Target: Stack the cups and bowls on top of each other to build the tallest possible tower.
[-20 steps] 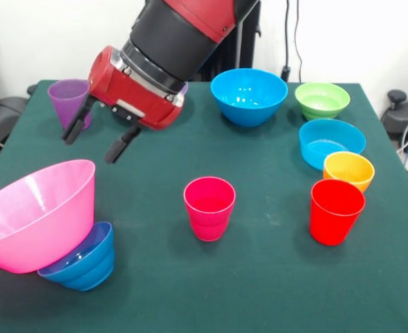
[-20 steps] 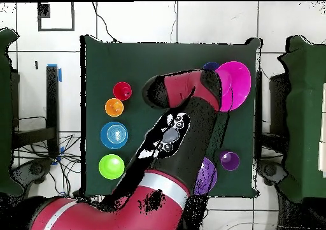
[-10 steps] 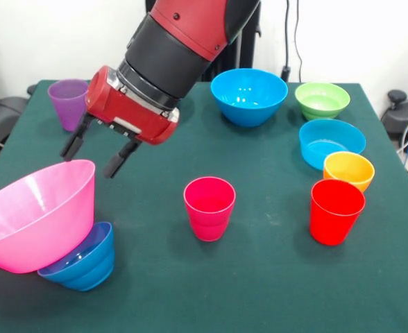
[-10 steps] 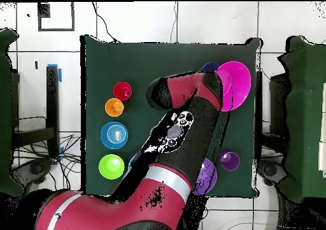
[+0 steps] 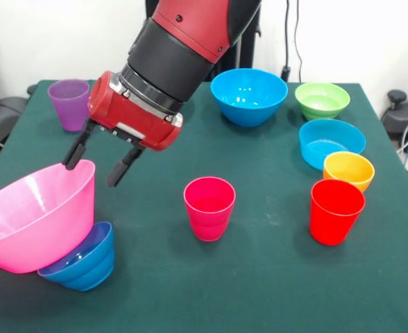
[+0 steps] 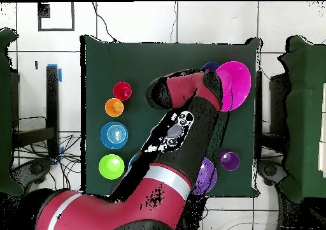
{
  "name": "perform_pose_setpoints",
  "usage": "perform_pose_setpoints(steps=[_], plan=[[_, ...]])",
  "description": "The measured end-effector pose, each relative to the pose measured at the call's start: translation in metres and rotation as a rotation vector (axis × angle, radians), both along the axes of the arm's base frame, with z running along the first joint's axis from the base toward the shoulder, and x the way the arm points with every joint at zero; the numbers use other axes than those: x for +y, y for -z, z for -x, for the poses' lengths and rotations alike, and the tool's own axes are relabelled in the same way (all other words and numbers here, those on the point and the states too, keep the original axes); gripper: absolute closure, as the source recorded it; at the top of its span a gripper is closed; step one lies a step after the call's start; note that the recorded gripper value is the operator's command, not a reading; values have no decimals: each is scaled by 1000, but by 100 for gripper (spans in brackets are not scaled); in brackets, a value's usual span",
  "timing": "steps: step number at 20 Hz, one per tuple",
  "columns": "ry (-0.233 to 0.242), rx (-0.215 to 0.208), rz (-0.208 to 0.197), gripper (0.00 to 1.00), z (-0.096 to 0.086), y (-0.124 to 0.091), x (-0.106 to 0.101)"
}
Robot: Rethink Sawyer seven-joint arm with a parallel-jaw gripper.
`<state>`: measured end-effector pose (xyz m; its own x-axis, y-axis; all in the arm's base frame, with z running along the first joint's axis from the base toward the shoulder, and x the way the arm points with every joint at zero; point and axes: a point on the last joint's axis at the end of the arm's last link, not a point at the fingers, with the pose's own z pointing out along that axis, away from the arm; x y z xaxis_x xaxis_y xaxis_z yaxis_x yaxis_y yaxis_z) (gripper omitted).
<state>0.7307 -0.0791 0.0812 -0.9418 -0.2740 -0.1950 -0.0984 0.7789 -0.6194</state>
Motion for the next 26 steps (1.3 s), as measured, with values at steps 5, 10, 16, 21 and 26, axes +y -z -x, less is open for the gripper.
perform_pose_setpoints(steps=[5, 10, 16, 21, 26], plan=[[-2, -49, -18, 100, -7, -2, 3], [-9, -68, -18, 100, -9, -3, 4], [-16, -74, -18, 100, -9, -1, 4], [-17, -63, -17, 100, -7, 7, 4], [-17, -44, -16, 0, -2, 18, 4]])
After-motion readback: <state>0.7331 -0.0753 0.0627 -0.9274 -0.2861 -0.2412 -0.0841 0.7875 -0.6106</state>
